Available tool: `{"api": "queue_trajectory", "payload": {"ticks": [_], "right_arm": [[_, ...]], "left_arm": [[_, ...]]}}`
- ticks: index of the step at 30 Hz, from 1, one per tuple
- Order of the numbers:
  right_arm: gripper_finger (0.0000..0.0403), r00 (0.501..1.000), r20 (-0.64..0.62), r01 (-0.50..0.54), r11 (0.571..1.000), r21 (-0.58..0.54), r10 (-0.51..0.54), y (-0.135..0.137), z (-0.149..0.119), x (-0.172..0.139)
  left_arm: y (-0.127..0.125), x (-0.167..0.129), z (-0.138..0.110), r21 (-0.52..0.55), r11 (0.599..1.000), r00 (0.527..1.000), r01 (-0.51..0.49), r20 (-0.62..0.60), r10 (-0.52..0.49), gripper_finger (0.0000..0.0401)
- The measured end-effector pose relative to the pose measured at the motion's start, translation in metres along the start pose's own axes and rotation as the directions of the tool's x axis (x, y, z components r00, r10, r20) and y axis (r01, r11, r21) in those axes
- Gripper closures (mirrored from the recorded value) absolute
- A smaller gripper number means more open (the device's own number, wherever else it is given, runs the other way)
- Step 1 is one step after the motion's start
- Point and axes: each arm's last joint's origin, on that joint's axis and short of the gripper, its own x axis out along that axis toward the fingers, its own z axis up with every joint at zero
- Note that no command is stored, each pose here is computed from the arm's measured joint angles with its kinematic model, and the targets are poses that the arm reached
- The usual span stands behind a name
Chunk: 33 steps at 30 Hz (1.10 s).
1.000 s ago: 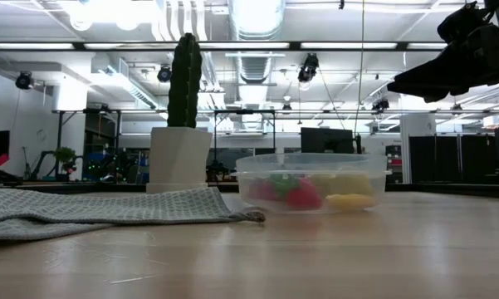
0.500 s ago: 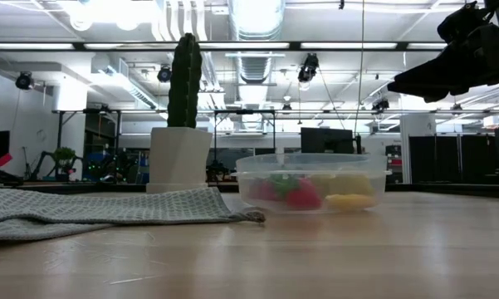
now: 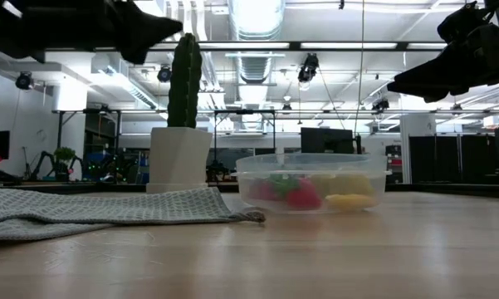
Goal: Pick and placing Produce into tupperware
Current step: Return to Home Position
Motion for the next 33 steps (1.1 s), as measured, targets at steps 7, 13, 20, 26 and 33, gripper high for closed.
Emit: {"api": "queue_trajectory", "payload": {"ticks": [7,13,20,26,33], "right_arm": [[0.0209,1.0,0.004,0.001,1.0,0.006,-0.001,0.0,0.0,0.0],[0.0209,1.0,0.004,0.001,1.0,0.013,-0.001,0.0,0.0,0.0],[0.0209,1.0,0.004,0.004,1.0,0.013,-0.004,0.0,0.0,0.0],[0.0209,0.999,0.016,0.027,1.0,0.016,-0.027,-0.001,0.002,0.0],[0.0209,0.999,0.018,0.027,0.999,0.017,-0.027,-0.001,0.002,0.0]], "left_arm": [[0.011,-0.004,0.0,0.022,1.0,0.999,0.008,-0.039,-0.007,0.0401],[0.01,-0.033,0.009,0.024,1.0,0.993,-0.008,-0.115,0.01,0.0401],[0.003,-0.063,0.012,0.029,1.0,0.988,0.001,-0.153,0.004,0.0401],[-0.002,-0.08,-0.009,0.033,0.998,0.99,0.057,-0.13,-0.052,0.0401],[-0.004,-0.095,-0.022,-0.007,0.988,0.988,0.153,-0.035,-0.153,0.0401]]}}
